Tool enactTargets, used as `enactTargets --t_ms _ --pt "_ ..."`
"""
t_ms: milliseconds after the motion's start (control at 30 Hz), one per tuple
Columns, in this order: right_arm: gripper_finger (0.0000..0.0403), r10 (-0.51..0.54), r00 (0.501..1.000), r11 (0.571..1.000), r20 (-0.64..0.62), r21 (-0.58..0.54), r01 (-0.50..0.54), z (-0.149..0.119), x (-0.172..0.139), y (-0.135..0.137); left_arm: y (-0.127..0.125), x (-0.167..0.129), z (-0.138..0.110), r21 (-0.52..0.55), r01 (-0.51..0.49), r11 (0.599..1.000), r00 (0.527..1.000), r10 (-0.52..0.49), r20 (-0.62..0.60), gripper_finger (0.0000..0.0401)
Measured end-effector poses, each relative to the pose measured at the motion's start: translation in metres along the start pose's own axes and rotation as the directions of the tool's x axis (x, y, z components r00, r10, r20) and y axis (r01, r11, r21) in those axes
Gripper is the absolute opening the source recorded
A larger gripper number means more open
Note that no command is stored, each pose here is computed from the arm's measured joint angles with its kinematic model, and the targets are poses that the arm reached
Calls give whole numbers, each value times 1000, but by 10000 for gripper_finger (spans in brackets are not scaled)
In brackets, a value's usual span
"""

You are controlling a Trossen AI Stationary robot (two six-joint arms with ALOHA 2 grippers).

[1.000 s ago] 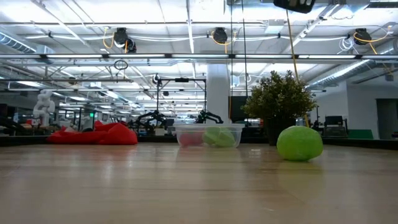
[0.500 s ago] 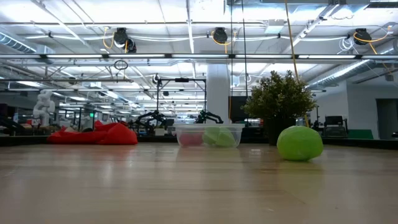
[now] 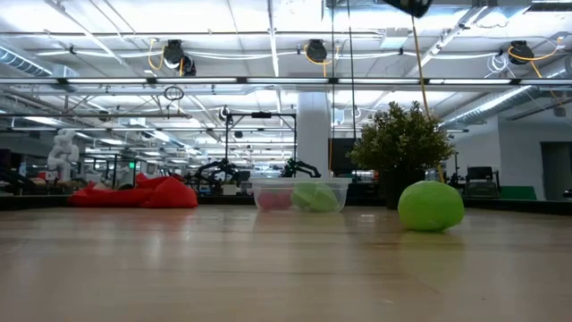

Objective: Pick and placing Produce into tupperware
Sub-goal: Put the cabbage into the bin

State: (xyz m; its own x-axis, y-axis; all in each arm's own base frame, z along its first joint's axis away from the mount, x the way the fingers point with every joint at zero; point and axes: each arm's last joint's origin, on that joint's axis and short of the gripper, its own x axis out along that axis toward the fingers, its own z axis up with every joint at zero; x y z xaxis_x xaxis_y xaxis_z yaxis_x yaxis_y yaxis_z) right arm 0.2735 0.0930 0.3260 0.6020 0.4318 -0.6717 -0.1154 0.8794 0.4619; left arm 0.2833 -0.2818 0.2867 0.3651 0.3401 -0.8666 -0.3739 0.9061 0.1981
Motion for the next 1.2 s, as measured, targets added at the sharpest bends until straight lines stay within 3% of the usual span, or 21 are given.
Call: enactTargets --t_ms 233,433,833,1200 --pt "263 -158 987 982 7 -99 158 8 -22 7 0 0 0 -1 0 1000 1000 0 0 159" --pt "263 -360 927 930 -104 -119 348 -4 -14 -7 0 0 0 -1 0 1000 1000 0 0 159" --pt "263 -434 847 901 -306 -137 412 -12 49 -32 1 1 2 -6 -2 1000 1000 2 -1 159" --pt "263 -441 844 896 -305 -96 434 -8 70 -45 1 1 2 0 -2 1000 1000 2 -1 159"
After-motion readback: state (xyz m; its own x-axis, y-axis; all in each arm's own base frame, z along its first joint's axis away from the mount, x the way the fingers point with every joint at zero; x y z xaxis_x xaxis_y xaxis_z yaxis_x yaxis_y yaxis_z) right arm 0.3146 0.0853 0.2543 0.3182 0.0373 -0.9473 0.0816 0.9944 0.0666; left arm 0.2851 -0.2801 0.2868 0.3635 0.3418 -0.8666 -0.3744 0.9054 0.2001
